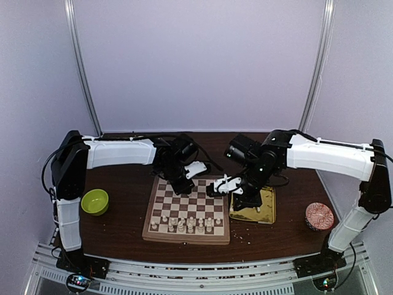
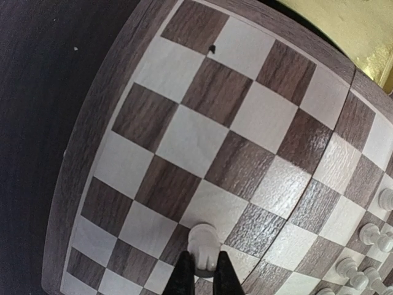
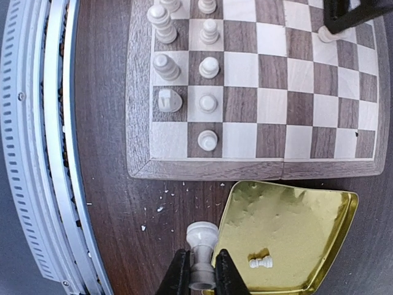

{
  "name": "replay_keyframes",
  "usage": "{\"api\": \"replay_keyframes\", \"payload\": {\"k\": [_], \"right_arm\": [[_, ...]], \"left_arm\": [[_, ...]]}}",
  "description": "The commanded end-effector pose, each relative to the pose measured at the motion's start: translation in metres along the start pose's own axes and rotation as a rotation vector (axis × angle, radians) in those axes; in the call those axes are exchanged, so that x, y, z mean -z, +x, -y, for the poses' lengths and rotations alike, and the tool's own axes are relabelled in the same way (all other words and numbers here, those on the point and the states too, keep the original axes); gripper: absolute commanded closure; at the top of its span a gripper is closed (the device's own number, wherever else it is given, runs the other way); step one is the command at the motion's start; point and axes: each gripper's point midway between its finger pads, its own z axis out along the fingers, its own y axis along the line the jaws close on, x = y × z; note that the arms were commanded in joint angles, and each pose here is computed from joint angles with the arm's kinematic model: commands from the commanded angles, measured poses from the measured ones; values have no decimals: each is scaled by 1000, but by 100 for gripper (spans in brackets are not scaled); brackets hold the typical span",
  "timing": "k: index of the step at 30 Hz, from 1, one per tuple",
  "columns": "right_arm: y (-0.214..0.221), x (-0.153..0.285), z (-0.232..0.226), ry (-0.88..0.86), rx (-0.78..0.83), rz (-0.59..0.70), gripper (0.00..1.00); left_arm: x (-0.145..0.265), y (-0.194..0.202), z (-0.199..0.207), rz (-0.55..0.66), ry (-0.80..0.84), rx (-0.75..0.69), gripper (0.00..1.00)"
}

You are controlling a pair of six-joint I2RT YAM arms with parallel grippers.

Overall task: Set up the chess pieces on the board
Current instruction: Place the rook at h1.

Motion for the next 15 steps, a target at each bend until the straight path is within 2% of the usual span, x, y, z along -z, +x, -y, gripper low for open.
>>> {"api": "replay_keyframes", "payload": {"k": [1, 6, 15], "right_arm": [[1, -15, -6, 60, 114, -113, 93], [-8, -32, -23, 45, 189, -151, 93], [-25, -56, -37, -14, 223, -179, 90]], "left_arm": [[-1, -6, -1, 1, -9, 9, 94], [-1, -4, -3, -12, -30, 7, 78], [2, -5, -1, -15, -40, -2, 71]]}}
